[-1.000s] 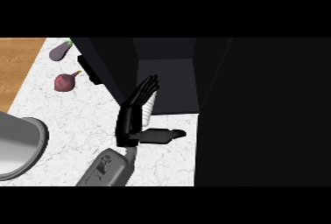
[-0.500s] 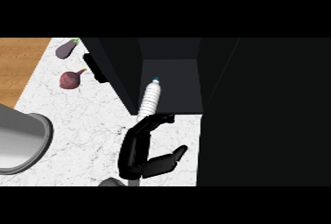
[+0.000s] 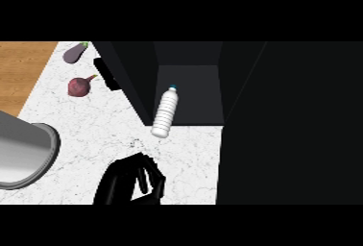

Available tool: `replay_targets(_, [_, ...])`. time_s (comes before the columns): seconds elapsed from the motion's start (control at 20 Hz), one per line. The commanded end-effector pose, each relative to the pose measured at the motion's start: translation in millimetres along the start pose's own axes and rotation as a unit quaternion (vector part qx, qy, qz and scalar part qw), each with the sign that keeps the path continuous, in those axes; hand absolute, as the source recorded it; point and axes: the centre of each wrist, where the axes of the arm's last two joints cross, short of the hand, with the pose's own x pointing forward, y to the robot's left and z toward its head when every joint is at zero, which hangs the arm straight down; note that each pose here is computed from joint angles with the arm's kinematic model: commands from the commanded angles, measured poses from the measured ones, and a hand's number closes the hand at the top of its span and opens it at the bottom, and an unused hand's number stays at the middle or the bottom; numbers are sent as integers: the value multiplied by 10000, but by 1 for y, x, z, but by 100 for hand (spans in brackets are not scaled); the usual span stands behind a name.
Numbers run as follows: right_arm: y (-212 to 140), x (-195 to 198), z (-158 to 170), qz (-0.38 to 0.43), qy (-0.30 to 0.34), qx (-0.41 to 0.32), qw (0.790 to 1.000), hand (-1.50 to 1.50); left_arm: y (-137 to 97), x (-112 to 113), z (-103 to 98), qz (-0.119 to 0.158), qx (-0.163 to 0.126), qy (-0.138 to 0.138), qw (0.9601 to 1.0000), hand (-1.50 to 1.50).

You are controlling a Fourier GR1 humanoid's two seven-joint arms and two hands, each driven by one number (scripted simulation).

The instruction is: Pick up the bottled water, place it into the cabinet and close the cabinet

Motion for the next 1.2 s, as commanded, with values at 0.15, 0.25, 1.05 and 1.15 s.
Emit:
replay_targets(0.15, [32, 34, -13, 429, 304, 1350, 9894, 150, 39, 22, 24, -227, 17, 74, 9997, 150])
replay_targets(0.25, [39, 40, -14, 419, 189, 1531, 9871, 150, 66, 25, 34, -268, 161, 57, 9995, 150])
replay_targets(1.05, [70, 43, -36, 318, -218, 2565, 9658, 150, 141, 100, 45, -394, 504, -372, 9973, -150])
replay_targets(1.15, [71, 38, -41, 331, -119, 2638, 9639, 150, 145, 107, 47, -505, 412, -336, 9973, -150])
